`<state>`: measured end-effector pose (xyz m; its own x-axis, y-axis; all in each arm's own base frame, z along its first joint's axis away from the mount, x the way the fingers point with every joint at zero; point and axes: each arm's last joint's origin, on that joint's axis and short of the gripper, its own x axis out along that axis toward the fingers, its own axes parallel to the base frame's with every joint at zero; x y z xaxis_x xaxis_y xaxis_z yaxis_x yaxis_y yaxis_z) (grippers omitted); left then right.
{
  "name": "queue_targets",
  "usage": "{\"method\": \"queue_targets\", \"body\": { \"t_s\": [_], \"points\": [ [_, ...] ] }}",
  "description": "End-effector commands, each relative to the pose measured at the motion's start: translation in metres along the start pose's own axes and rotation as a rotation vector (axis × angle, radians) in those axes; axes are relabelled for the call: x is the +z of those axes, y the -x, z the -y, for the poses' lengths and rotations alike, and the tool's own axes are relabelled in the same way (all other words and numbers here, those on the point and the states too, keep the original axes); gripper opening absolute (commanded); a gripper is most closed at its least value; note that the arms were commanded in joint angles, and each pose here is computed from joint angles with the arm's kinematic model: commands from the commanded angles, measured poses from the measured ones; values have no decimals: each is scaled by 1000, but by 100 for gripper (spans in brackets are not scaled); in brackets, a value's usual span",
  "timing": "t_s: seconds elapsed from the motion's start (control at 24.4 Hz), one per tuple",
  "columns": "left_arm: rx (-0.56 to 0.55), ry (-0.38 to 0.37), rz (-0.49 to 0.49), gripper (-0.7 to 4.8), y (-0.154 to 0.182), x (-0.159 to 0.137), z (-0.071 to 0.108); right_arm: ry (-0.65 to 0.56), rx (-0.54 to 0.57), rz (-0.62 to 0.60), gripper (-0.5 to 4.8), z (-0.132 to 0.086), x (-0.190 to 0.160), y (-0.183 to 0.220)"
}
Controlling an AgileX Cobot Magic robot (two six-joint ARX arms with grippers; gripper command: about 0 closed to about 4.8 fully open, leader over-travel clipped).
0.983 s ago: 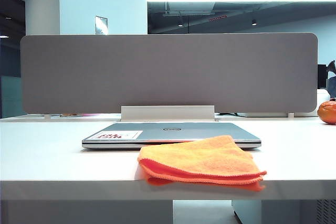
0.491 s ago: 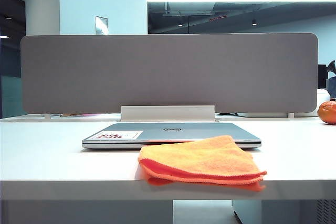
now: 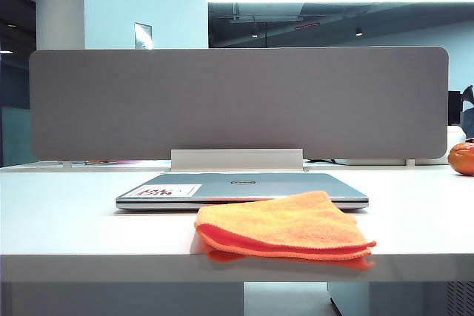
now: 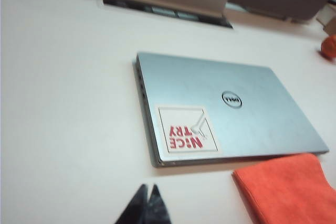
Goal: Pick up the orange rag and put it over the laptop.
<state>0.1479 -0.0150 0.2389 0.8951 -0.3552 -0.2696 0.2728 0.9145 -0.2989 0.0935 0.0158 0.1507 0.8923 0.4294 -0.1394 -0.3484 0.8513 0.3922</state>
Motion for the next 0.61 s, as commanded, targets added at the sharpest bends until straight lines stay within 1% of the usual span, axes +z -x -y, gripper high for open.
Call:
{"method": "queue_targets", "body": {
  "t_s": [0.04,0.16,0.25,0.37,0.41,0.49,0.61],
  "points": [
    [-32,39,-26,-6,-10,9,-1,4,4,13,-5,0,1,0],
    [-38,93,-76,-6,-22,13,-1,4,5,13,-5,0,1,0],
    [-43,108,-104,-6,-29,14,-1,4,4,13,-5,0,1,0],
    [-67,118,-156,-6,-41,10,3,4,4,13,-5,0,1,0],
    [-86,117,-187,-6,-48,6,6,4,4,13,-5,0,1,0],
    [-119,140,-231,-6,-58,0,12,4,4,13,-5,0,1,0],
    [-163,129,-260,-6,-69,-6,21,4,4,14,-5,0,1,0]
  ]
}}
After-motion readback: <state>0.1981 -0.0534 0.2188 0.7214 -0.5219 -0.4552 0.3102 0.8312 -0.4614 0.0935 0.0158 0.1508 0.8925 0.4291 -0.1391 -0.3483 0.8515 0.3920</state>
